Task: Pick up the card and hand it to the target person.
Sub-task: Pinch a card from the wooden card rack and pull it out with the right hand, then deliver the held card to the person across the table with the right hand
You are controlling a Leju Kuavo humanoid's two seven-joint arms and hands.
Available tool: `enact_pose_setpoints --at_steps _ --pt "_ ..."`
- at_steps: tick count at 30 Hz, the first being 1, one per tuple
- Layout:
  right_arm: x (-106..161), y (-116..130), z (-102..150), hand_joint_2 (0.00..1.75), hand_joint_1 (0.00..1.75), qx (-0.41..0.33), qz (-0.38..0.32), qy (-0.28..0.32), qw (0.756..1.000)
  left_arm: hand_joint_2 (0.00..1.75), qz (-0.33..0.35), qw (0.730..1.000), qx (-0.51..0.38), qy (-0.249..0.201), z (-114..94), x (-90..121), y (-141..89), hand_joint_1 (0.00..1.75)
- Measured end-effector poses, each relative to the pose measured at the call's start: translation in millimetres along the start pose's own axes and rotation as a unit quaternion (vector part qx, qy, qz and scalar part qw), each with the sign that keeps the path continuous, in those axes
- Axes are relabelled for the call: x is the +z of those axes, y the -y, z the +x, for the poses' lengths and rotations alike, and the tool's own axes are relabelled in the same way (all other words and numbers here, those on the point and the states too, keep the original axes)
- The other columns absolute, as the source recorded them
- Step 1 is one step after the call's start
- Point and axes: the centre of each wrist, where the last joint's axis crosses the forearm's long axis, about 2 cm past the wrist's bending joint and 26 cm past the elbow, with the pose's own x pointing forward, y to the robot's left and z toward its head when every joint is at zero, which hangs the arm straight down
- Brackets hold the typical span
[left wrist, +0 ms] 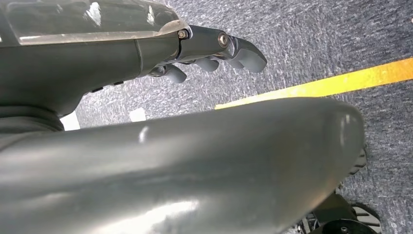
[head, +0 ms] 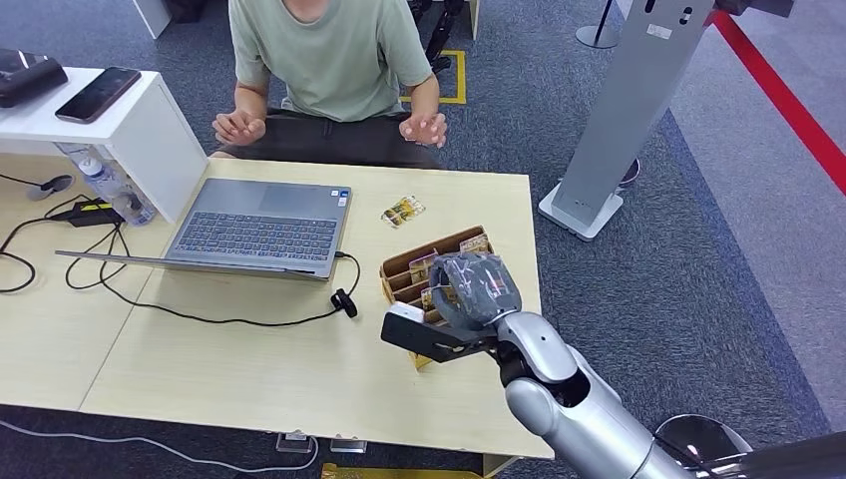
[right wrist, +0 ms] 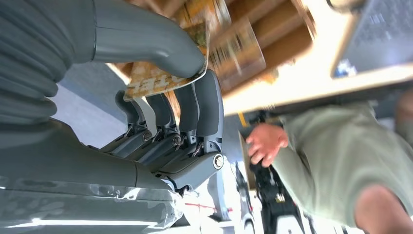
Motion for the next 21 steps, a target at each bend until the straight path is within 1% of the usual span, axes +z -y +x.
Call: enact_pose_setpoints --at_steps 5,11,16,21 --pt "-15.1 34.6 5.8 1.75 1.43 -0.006 -0.038 0.021 0.999 0.00 -0.002 1.000 -0.006 0.001 -0.1 0.0 0.1 0.00" --pt "-33.3 63.6 8.0 1.75 1.43 -0.024 -0.072 0.041 0.996 0.00 -0.004 1.000 -0.012 0.001 0.0 0.0 0.5 0.00" --pt "-54.5 73.9 2.5 1.75 1.43 -0.025 -0.094 0.040 0.994 0.00 -0.005 1.000 -0.019 0.000 0.4 0.0 0.8 0.00" --pt "-71.2 75.6 -0.8 1.75 1.43 -0.020 -0.093 0.031 0.995 0.00 -0.006 1.000 -0.022 0.001 0.8 0.0 1.0 0.00"
